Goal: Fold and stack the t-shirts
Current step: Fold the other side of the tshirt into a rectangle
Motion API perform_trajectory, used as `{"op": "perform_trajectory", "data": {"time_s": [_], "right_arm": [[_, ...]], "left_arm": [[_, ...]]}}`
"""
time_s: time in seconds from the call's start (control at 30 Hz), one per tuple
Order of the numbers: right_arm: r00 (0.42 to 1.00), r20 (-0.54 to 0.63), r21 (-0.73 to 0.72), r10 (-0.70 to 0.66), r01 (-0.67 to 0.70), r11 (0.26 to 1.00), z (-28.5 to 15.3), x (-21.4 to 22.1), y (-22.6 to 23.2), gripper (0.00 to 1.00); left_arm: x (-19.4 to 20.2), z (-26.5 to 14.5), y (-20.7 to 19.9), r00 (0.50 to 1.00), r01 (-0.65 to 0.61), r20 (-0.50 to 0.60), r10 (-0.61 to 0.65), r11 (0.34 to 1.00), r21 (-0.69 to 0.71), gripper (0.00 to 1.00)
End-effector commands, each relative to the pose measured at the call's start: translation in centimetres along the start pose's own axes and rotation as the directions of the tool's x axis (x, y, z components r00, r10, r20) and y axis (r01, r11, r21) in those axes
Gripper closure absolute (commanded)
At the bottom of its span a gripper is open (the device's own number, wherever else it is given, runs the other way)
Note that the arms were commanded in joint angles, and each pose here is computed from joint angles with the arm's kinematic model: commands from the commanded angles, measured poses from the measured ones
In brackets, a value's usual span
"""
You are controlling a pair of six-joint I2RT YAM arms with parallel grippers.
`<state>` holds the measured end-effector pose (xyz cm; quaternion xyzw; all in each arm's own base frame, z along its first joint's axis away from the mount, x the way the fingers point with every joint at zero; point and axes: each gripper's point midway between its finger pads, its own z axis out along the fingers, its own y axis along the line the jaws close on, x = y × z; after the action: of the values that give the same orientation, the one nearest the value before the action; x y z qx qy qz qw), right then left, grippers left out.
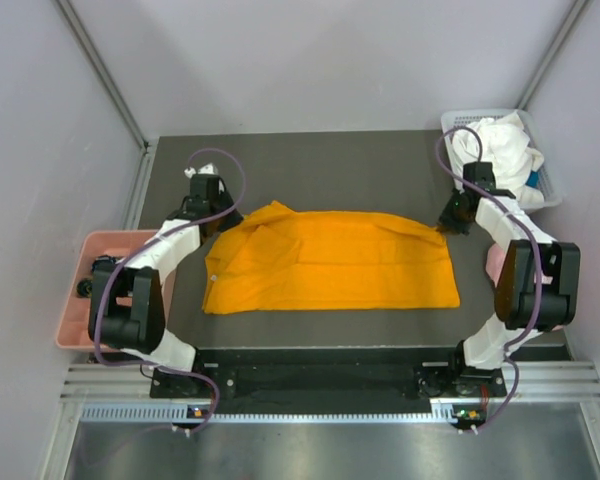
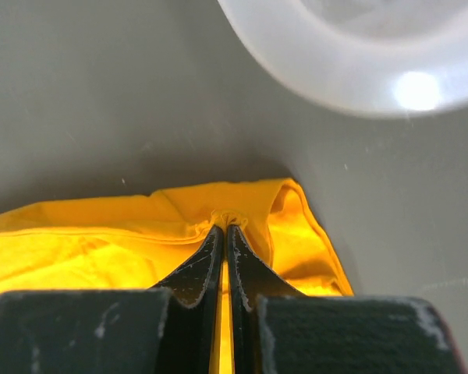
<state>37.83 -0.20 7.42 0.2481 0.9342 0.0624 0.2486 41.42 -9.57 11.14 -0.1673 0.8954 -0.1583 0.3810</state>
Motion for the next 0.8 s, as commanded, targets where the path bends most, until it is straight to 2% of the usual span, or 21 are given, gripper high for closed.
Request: {"op": "perform_trajectory", "data": {"time_s": [0.0,0.1,0.37,0.77], "right_arm": [[0.993,0.113,-0.038,0.045,-0.041,0.998,-2.4,-1.6,0.8,1.00],[0.988,0.142,-0.006,0.058,-0.058,0.998,-2.8,-1.6,-0.1,1.00],[0.982,0.170,0.036,0.085,-0.092,0.995,-3.3,-1.2,-1.3,1.00],[0.975,0.187,0.066,0.116,-0.130,0.989,-3.5,-0.3,-2.6,1.00]], "left_arm": [[-0.6,-2.9,-0.5,0.995,0.032,0.096,-0.036,0.998,0.045,1.00],[0.4,-3.9,0.2,0.996,0.029,0.089,-0.032,0.999,0.032,1.00],[-0.1,-6.3,1.6,0.990,0.018,0.142,-0.013,0.999,-0.034,1.00],[0.0,-9.9,1.7,0.984,0.003,0.176,0.000,1.000,-0.018,1.00]]}}
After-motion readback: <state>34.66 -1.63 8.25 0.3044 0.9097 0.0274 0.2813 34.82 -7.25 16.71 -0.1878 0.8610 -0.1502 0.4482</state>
